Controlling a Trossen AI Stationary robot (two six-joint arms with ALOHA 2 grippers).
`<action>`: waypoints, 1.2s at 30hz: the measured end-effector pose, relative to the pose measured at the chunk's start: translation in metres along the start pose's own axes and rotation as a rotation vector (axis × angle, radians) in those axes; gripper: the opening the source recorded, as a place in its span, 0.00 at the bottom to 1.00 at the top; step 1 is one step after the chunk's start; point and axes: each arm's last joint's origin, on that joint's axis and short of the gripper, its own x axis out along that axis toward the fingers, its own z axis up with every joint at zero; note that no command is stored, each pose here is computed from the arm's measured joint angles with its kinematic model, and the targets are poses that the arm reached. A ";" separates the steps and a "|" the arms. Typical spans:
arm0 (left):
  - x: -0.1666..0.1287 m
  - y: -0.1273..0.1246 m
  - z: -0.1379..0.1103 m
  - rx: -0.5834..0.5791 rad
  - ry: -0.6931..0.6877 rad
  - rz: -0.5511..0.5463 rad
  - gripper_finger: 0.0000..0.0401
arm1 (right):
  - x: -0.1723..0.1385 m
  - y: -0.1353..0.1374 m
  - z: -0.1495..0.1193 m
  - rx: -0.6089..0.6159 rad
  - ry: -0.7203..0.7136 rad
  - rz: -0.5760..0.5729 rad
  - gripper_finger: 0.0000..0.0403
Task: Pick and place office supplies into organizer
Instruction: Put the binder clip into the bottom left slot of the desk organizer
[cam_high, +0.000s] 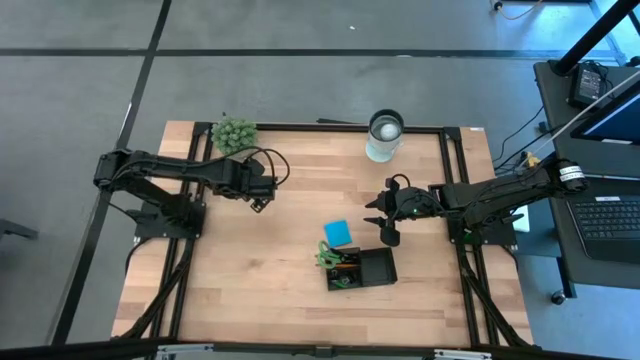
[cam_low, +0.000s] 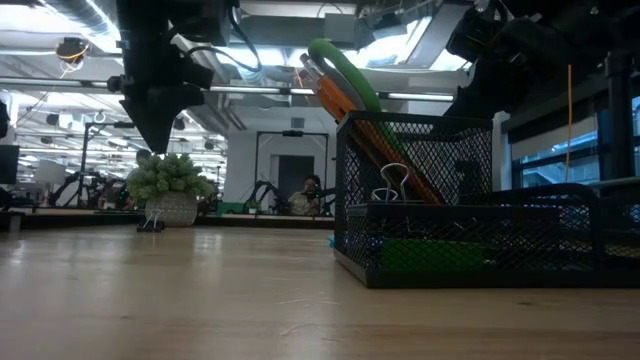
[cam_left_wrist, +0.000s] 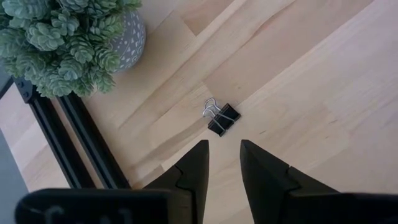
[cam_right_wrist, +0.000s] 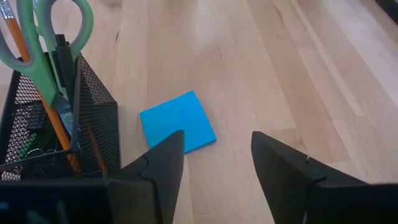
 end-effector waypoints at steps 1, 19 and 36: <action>0.000 0.000 0.000 0.000 0.000 0.000 0.22 | 0.000 0.000 0.000 0.000 0.000 0.000 0.47; 0.000 0.000 0.000 0.061 0.003 -0.003 0.27 | 0.000 0.000 0.000 0.000 0.000 0.000 0.47; 0.000 -0.001 -0.001 0.054 0.026 -0.027 0.46 | 0.000 0.000 0.000 0.000 0.000 0.000 0.47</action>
